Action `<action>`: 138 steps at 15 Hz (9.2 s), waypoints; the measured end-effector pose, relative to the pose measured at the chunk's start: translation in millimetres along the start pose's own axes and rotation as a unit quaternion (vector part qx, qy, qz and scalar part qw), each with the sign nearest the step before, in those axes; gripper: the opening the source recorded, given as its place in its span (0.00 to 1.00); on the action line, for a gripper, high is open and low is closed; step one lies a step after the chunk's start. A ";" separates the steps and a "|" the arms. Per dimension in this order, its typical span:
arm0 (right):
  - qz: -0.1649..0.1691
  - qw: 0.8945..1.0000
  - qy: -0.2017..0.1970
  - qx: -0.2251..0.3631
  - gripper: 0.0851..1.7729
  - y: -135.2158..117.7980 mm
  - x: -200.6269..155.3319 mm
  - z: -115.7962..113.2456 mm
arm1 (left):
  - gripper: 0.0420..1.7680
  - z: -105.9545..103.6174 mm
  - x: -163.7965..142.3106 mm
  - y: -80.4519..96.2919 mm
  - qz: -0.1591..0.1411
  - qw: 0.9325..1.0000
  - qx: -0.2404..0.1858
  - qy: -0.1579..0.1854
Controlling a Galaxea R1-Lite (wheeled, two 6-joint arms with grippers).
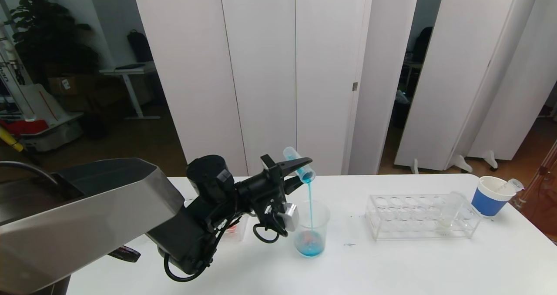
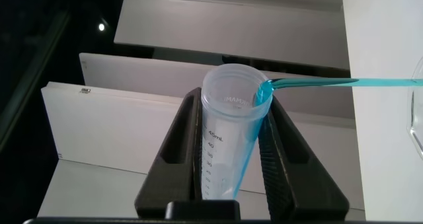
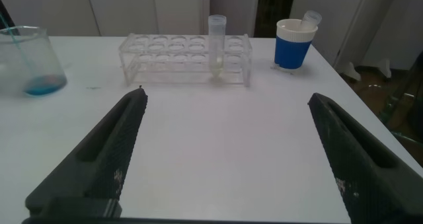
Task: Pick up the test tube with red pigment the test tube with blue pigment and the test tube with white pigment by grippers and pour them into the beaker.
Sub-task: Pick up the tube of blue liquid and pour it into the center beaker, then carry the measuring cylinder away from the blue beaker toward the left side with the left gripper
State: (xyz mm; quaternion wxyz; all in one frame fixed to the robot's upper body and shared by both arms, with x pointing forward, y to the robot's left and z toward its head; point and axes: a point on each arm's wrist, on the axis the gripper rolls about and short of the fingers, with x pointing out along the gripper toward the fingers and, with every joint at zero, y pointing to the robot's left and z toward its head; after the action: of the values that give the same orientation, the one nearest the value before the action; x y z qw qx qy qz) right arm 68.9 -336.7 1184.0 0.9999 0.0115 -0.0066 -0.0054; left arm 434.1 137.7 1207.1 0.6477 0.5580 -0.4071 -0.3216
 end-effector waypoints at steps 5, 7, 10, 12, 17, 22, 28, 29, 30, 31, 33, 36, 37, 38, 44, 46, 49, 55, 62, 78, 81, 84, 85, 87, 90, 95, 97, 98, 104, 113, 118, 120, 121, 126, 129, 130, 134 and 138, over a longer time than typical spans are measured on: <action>0.000 1.000 0.000 0.000 0.99 0.0 0.0 0.0 | 0.31 -1.5 1.1 -1.4 0.001 1.000 0.000 0.005; 0.000 1.000 0.000 0.000 0.99 0.0 0.0 0.0 | 0.31 -2.4 1.0 -1.0 0.002 1.000 0.003 0.007; 0.000 1.000 0.000 0.000 0.99 0.0 0.0 0.0 | 0.31 -3.9 1.6 0.3 0.005 1.000 0.006 0.008; 0.000 1.000 0.000 0.000 0.99 0.0 0.0 0.0 | 0.31 -4.9 1.8 1.7 0.007 1.000 0.010 0.009; 0.000 1.000 0.000 0.000 0.99 0.0 0.0 0.0 | 0.31 -5.6 1.8 3.7 0.010 1.000 0.013 0.009; 0.000 1.000 0.000 0.000 0.99 0.0 0.0 0.0 | 0.31 -6.3 0.7 6.3 0.012 1.000 0.019 0.010; 0.000 1.000 0.000 0.000 0.99 0.0 0.0 0.0 | 0.31 -5.9 0.4 9.7 0.016 0.999 0.027 0.010; 0.000 1.000 0.000 0.000 0.99 0.0 0.0 0.0 | 0.31 -5.9 0.4 9.7 0.016 0.999 0.027 0.010; 0.000 1.000 0.000 0.000 0.99 0.0 0.0 0.0 | 0.31 -6.2 0.1 10.0 0.016 0.999 0.029 0.011; 0.000 1.000 0.000 0.000 0.99 0.0 0.0 0.0 | 0.31 -6.4 -0.2 9.8 0.015 0.999 0.030 0.011; 0.000 1.000 0.000 0.000 0.99 0.0 0.0 0.0 | 0.31 -6.5 -0.4 10.4 0.016 0.999 0.031 0.011; 0.000 1.000 0.000 0.000 0.99 0.0 0.0 0.0 | 0.31 -6.2 -0.9 11.5 0.016 0.999 0.031 0.012; 0.000 1.000 0.000 0.000 0.99 0.0 0.0 0.0 | 0.31 -5.9 -1.0 12.7 0.018 0.999 0.031 0.012; 0.000 1.000 0.000 0.000 0.99 0.0 0.0 0.0 | 0.31 -5.4 -1.6 14.3 0.019 0.999 0.031 0.016; 0.000 1.000 0.000 0.000 0.99 0.0 0.0 0.0 | 0.31 2.3 -6.7 37.5 0.050 0.996 -0.045 0.051; 0.000 1.000 0.000 0.000 0.99 0.0 0.0 0.0 | 0.31 5.8 -7.2 43.1 0.059 0.994 -0.074 0.054; 0.000 1.000 0.000 0.000 0.99 0.0 0.0 0.0 | 0.31 11.1 -9.5 47.7 0.072 0.983 -0.153 0.071; 0.000 1.000 0.000 0.000 0.99 0.0 0.0 0.0 | 0.31 21.3 -14.2 51.9 0.073 0.927 -0.360 0.071; 0.000 1.000 0.000 0.000 0.99 0.0 0.0 0.0 | 0.31 33.1 -18.1 71.3 0.110 0.844 -0.498 0.167; 0.000 1.000 0.000 0.000 0.99 0.0 0.0 0.0 | 0.31 80.6 -31.3 94.9 0.202 0.715 -0.602 0.294; 0.000 1.000 0.000 0.000 0.99 0.0 0.0 0.0 | 0.31 82.1 -35.0 101.5 0.219 0.708 -0.607 0.286; 0.000 1.000 0.000 0.000 0.99 0.0 0.0 0.0 | 0.31 80.5 -37.8 104.7 0.231 0.708 -0.600 0.293; 0.000 1.000 0.000 0.000 0.99 0.0 0.0 0.0 | 0.31 78.2 -39.6 105.7 0.236 0.708 -0.595 0.299; 0.000 1.000 0.000 0.000 0.99 0.0 0.0 0.0 | 0.31 72.1 -45.5 111.0 0.255 0.710 -0.575 0.317; 0.000 1.000 0.000 0.000 0.99 0.0 0.0 0.0 | 0.31 56.4 -58.4 122.2 0.291 0.707 -0.546 0.343; 0.000 1.000 0.000 0.000 0.99 0.0 0.0 0.0 | 0.31 14.2 -94.9 142.0 0.356 0.692 -0.487 0.396; 0.000 1.000 0.000 0.000 0.99 0.0 0.0 0.0 | 0.31 -2.4 -111.8 152.9 0.392 0.684 -0.462 0.406; 0.000 1.000 0.000 0.000 0.99 0.0 0.0 0.0 | 0.31 -10.1 -120.4 157.7 0.407 0.681 -0.446 0.414; 0.000 1.000 0.000 0.000 0.99 0.0 0.0 0.0 | 0.31 -43.4 -158.9 180.2 0.473 0.664 -0.377 0.440; 0.000 1.000 0.000 0.000 0.99 0.0 0.0 0.0 | 0.31 -80.5 -190.9 157.7 0.495 0.646 -0.325 0.481; 0.000 1.000 0.000 0.000 0.99 0.0 0.0 0.0 | 0.31 -104.9 -207.4 119.2 0.481 0.626 -0.343 0.509; 0.000 1.000 0.000 0.000 0.99 0.0 0.0 0.0 | 0.31 -111.5 -212.9 106.4 0.478 0.621 -0.348 0.514; 0.000 1.000 0.000 0.000 0.99 0.0 0.0 0.0 | 0.31 -113.9 -214.5 100.1 0.476 0.618 -0.350 0.518; 0.000 1.000 0.000 0.000 0.99 0.0 0.0 0.0 | 0.31 -123.3 -222.0 76.8 0.471 0.603 -0.362 0.532; 0.000 1.000 0.000 0.000 0.99 0.0 0.0 0.0 | 0.31 -127.1 -230.7 61.9 0.467 0.596 -0.365 0.541; 0.000 1.000 0.000 0.000 0.99 0.0 0.0 0.0 | 0.31 -128.1 -232.5 57.2 0.469 0.591 -0.373 0.540; 0.000 1.000 0.000 0.000 0.99 0.0 0.0 0.0 | 0.31 -131.8 -235.3 39.7 0.462 0.577 -0.389 0.550; 0.000 1.000 0.000 0.000 0.99 0.0 0.0 0.0 | 0.31 -135.1 -237.4 25.8 0.458 0.570 -0.396 0.555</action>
State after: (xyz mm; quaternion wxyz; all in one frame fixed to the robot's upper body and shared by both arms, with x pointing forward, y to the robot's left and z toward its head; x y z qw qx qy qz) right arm 68.9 -336.7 1184.0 0.9999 0.0113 -0.0066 -0.0054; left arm 443.2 411.1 1186.3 0.9637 0.0534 -0.0015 0.2617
